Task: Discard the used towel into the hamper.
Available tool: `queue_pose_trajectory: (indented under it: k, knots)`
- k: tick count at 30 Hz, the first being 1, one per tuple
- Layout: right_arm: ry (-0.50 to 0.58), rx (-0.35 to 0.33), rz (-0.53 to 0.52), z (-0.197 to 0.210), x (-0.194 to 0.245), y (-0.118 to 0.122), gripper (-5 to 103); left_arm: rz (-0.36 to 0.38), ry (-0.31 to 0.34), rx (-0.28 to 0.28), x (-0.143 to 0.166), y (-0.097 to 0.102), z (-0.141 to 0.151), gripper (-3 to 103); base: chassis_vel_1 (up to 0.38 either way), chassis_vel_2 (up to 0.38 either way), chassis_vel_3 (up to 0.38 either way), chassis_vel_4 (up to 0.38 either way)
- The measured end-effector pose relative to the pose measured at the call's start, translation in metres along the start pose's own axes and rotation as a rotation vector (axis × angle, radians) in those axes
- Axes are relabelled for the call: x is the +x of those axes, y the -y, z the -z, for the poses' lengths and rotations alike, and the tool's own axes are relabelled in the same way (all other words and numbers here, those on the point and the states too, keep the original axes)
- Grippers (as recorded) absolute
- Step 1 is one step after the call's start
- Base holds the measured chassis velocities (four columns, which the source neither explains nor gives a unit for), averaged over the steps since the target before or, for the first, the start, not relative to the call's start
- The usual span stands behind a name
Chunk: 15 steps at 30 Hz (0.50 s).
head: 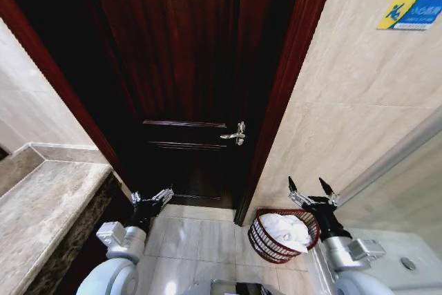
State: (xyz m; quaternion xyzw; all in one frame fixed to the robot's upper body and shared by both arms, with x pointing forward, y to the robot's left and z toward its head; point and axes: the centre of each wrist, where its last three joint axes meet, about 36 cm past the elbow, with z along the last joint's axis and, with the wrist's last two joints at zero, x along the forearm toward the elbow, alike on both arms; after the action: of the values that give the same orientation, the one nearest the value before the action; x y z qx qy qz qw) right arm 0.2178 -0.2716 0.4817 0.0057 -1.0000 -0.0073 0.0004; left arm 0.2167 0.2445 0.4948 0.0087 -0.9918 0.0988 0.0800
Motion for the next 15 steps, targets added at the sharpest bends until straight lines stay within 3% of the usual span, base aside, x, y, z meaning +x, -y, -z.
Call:
queue_pose_trajectory:
  k: [15]
  knots:
    - [-0.002,0.0,0.0,-0.0008,-0.0001,0.0004,100,0.0,0.0,0.0,0.0,0.0,0.0,97,-0.004,-0.003,0.002,0.007]
